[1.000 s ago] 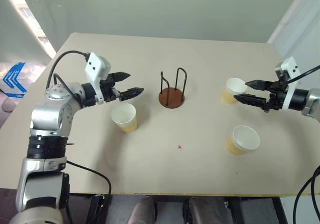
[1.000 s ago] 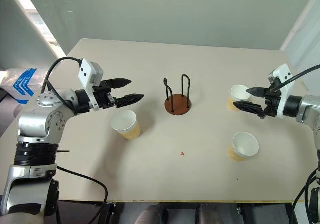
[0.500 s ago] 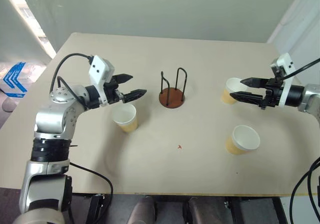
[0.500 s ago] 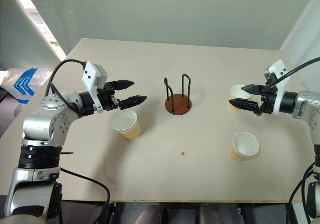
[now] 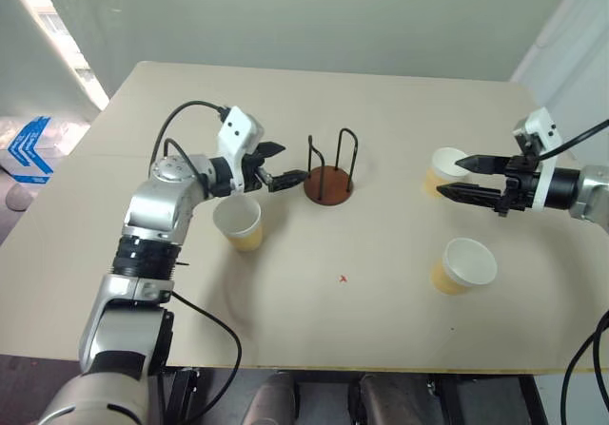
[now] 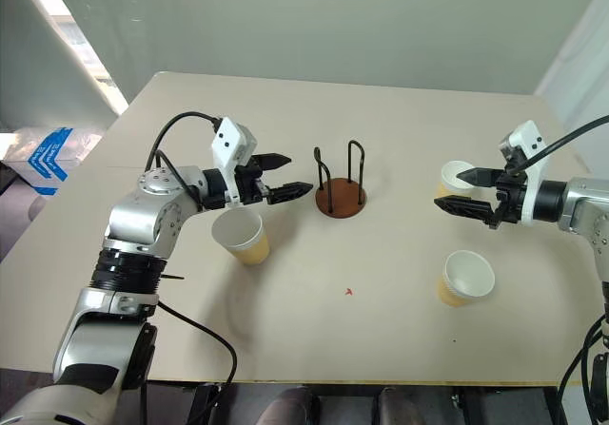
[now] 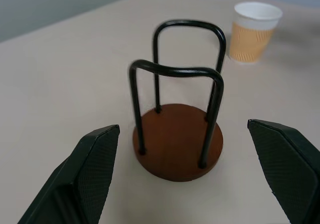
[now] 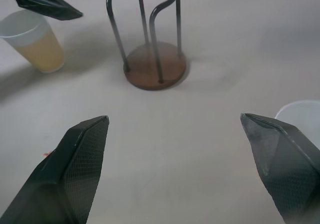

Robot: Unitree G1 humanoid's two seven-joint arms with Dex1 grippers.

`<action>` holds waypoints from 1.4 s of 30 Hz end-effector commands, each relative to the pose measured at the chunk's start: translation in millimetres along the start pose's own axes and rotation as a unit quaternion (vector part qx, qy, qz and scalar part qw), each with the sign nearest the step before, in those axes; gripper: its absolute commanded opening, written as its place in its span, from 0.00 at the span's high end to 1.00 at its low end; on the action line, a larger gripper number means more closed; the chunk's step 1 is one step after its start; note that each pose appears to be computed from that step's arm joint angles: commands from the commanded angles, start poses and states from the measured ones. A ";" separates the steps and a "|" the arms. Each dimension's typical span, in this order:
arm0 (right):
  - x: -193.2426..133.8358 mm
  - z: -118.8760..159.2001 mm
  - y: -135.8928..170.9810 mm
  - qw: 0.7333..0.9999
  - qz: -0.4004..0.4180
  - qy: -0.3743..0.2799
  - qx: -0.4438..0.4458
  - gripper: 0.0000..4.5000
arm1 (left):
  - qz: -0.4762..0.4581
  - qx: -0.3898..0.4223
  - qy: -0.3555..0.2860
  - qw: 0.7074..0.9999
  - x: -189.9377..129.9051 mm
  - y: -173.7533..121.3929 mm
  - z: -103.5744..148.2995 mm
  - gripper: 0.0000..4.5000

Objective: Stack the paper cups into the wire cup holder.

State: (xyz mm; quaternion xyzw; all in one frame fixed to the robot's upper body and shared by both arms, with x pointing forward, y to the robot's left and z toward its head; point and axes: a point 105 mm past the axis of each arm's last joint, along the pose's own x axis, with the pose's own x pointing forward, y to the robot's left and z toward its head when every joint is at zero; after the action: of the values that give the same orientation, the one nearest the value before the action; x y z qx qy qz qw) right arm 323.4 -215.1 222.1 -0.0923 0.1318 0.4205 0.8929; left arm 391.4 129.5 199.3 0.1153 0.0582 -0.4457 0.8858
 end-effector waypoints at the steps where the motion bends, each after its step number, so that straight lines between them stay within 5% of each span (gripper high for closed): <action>1: -12.6 15.9 2.3 0.999 -0.016 -0.023 -0.023 0.01 | -0.033 0.021 0.002 0.999 10.1 -7.8 8.6 0.00; 18: -22.0 7.7 6.5 0.999 -0.040 -0.022 -0.013 0.01 | -0.040 0.032 -0.004 0.999 57.9 -14.2 18.0 0.00; 31: -24.3 4.2 8.2 0.999 -0.046 -0.021 -0.006 0.00 | -0.051 0.033 -0.019 0.998 66.3 -20.7 29.6 0.99; 42: -48.6 7.2 33.1 0.999 -0.029 0.000 -0.019 0.00 | -0.239 0.069 -0.022 0.968 28.6 -75.2 41.9 0.99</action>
State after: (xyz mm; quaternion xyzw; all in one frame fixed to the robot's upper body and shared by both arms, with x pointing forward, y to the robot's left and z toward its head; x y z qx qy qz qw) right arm 279.1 -231.3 220.5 -0.0912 0.1516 0.3875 0.9047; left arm 362.6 63.0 214.0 0.1426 0.0504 -0.6191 0.7706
